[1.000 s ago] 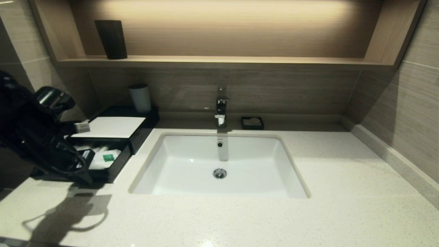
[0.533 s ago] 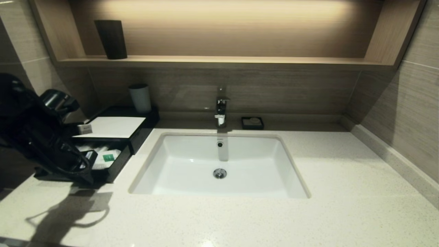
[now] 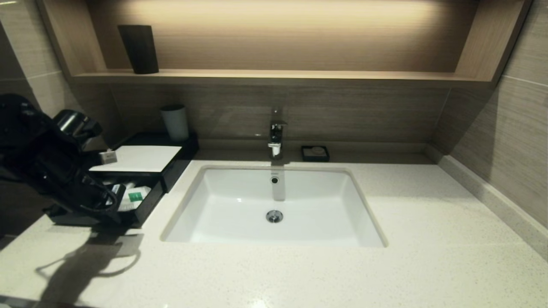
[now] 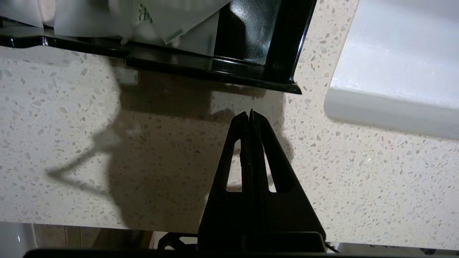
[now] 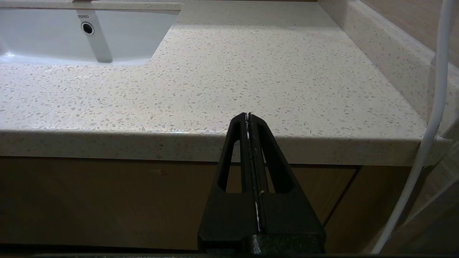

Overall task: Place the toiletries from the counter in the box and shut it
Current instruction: Close the drawer

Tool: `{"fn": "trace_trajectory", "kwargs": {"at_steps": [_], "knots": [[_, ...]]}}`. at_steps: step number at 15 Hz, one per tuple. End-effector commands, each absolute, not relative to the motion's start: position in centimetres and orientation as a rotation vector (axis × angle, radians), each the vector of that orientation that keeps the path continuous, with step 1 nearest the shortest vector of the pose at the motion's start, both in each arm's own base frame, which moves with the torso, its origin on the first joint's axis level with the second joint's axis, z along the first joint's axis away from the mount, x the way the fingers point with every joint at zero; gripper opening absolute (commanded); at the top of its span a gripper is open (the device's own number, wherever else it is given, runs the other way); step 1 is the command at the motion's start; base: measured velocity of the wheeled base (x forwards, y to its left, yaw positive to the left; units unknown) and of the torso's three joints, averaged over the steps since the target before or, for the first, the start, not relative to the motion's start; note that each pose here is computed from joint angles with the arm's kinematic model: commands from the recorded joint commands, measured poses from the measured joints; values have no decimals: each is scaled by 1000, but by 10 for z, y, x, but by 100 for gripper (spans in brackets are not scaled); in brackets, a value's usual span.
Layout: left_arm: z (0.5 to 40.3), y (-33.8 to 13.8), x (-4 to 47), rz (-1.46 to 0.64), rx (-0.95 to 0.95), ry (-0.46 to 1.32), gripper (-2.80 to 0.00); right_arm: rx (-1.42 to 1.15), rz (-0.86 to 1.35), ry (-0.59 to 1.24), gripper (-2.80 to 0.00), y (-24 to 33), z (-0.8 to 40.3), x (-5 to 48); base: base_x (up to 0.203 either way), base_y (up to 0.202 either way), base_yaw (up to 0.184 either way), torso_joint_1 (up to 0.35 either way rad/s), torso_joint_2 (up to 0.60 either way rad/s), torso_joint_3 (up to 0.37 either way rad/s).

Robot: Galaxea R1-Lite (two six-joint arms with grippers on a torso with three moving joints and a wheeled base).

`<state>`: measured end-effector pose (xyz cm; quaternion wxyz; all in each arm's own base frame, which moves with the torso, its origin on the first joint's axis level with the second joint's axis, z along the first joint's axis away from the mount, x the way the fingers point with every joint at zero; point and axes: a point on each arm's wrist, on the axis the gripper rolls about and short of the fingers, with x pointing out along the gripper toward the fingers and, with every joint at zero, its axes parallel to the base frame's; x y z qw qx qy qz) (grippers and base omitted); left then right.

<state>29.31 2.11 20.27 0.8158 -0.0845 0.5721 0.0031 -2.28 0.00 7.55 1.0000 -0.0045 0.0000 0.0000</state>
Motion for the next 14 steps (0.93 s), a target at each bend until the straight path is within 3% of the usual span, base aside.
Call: {"fn": "trace_trajectory", "kwargs": {"at_steps": [1, 14], "knots": [[200, 21, 296, 10, -185, 1223, -280, -9, 0, -1, -280, 0, 75, -23, 0, 0, 0, 0, 0, 0], [194, 16, 310, 11, -201, 1199, -280, -9, 0, 0, -280, 0, 75, -23, 0, 0, 0, 0, 0, 0]]}}
